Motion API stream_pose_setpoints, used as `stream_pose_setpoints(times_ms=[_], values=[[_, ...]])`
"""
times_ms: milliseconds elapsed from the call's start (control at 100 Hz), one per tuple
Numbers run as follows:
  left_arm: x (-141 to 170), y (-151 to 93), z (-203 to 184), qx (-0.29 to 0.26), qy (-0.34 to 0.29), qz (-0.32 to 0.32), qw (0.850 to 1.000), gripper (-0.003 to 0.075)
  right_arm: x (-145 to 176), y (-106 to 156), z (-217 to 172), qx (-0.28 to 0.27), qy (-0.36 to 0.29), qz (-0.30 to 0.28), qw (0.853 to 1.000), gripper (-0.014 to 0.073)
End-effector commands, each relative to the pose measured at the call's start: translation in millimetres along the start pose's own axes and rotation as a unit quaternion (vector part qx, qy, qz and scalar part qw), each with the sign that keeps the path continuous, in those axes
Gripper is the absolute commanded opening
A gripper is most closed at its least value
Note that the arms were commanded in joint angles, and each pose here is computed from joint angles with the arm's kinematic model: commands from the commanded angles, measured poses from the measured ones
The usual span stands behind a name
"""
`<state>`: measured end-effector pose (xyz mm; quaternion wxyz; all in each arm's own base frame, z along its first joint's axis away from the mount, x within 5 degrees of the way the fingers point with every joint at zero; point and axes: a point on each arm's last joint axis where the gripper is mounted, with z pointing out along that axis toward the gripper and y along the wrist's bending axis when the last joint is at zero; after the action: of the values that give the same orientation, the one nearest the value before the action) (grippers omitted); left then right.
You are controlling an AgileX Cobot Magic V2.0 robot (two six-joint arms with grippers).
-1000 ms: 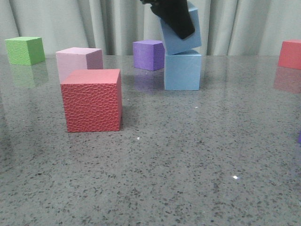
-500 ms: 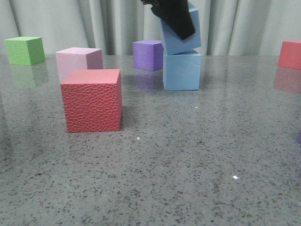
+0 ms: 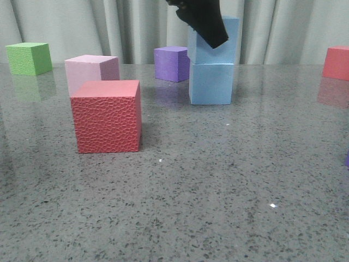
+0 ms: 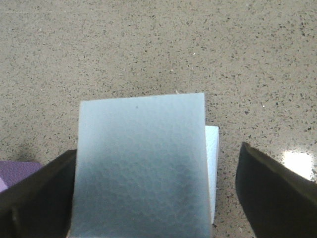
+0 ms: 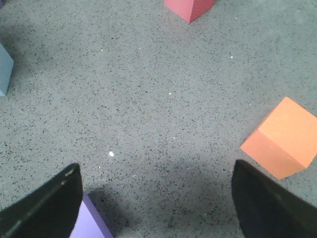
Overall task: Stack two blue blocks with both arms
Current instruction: 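Lower the held blue cube onto the placed blue cube, then open the left gripper and lift it away from the stack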
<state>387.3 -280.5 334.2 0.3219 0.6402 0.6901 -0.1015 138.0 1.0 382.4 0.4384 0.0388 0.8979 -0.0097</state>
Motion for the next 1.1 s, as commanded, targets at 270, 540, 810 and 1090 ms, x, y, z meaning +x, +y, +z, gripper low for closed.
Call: stream_pose_setpoints(times_ms=[270,540,810,1090], values=[[-24,1,-41,-0.045,-0.051,0.011,0.998,0.0634,-11,-1,-5,0.000,-0.045,-0.004,0.999,0.0609],[-34,2,-63,-0.052,-0.065,-0.002,0.997,0.0634,-11,-1,-5,0.000,-0.045,-0.004,0.999,0.0609],[-40,9,-86,-0.081,-0.083,-0.068,0.991,0.0632,-11,-1,-5,0.000,-0.044,-0.004,0.999,0.0609],[-28,29,-139,-0.167,-0.099,-0.178,0.965,0.0631,-11,-1,-5,0.000,-0.044,-0.004,0.999,0.0609]])
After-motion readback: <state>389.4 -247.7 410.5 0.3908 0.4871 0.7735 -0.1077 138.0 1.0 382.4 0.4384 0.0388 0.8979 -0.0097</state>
